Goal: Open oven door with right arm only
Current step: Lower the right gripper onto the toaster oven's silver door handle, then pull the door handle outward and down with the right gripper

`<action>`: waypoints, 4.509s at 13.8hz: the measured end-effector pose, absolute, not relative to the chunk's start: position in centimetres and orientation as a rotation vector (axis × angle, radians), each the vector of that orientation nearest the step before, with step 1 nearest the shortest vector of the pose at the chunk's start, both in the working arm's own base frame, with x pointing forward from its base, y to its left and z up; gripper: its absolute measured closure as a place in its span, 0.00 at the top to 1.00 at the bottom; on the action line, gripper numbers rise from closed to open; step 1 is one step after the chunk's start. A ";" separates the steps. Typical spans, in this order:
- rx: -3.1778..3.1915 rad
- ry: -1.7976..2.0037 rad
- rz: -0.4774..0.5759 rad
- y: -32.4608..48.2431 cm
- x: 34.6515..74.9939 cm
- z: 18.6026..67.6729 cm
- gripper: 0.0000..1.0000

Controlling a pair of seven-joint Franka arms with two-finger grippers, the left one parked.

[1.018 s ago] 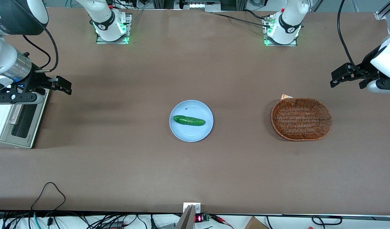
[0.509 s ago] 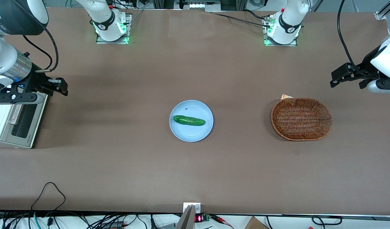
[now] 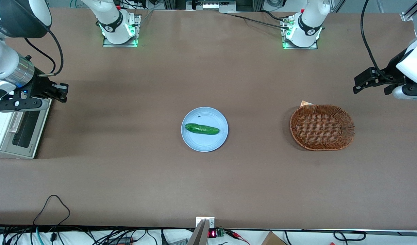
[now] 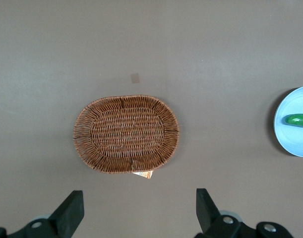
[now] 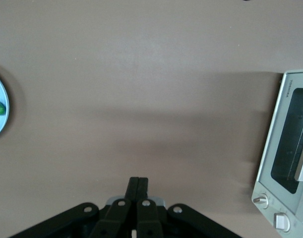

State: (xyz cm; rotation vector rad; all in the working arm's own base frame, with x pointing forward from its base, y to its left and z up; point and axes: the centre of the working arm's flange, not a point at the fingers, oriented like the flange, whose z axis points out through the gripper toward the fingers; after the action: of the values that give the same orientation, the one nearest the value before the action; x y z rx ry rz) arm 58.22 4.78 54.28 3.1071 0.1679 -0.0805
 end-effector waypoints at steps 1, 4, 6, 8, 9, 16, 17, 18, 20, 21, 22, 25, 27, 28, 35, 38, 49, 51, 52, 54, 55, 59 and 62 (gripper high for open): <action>3.106 0.185 -0.098 4.6 58.1 54.1 0.01; 3.103 0.196 -0.135 4.2 58.1 53.5 0.01; 3.079 0.198 -0.154 3.7 58.5 52.6 0.01; 3.028 0.194 -0.184 2.5 59.1 51.0 0.01; 3.002 0.180 -0.202 1.4 59.5 49.9 0.01; 2.634 0.061 -0.307 -7.5 60.0 42.7 0.01; 2.564 0.054 -0.317 -8.2 60.0 41.6 0.01; 2.509 0.044 -0.318 -8.6 60.2 40.5 0.01; 2.437 0.022 -0.302 -9.1 60.6 38.4 0.01; 2.413 -0.003 -0.283 -9.3 60.8 37.6 0.01; 2.390 -0.030 -0.267 -9.5 60.9 36.9 0.01; 2.311 -0.116 -0.217 -10.4 61.2 35.0 0.01; 2.277 -0.165 -0.187 -11.4 61.3 33.8 0.01; 2.270 -0.185 -0.182 -11.9 61.3 33.4 0.01; 2.249 -0.253 -0.168 -12.9 61.2 31.7 0.01; 2.247 -0.247 -0.173 -12.9 61.3 31.0 0.01; 2.263 -0.214 -0.159 -11.6 61.3 30.6 0.01; 2.276 -0.191 -0.155 -10.3 61.3 30.2 0.01; 2.292 -0.183 -0.154 -9.5 61.3 30.0 0.01; 2.351 -0.186 -0.144 -8.1 61.4 29.6 0.01; 2.376 -0.190 -0.140 -7.6 61.4 29.3 0.01; 2.431 -0.192 -0.138 -6.3 61.5 28.3 0.01; 2.464 -0.173 -0.134 -5.3 61.5 27.1 0.01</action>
State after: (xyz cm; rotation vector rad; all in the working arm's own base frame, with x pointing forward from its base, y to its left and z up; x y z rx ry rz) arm 61.52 -5.32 27.12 2.4638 -0.1726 -0.1340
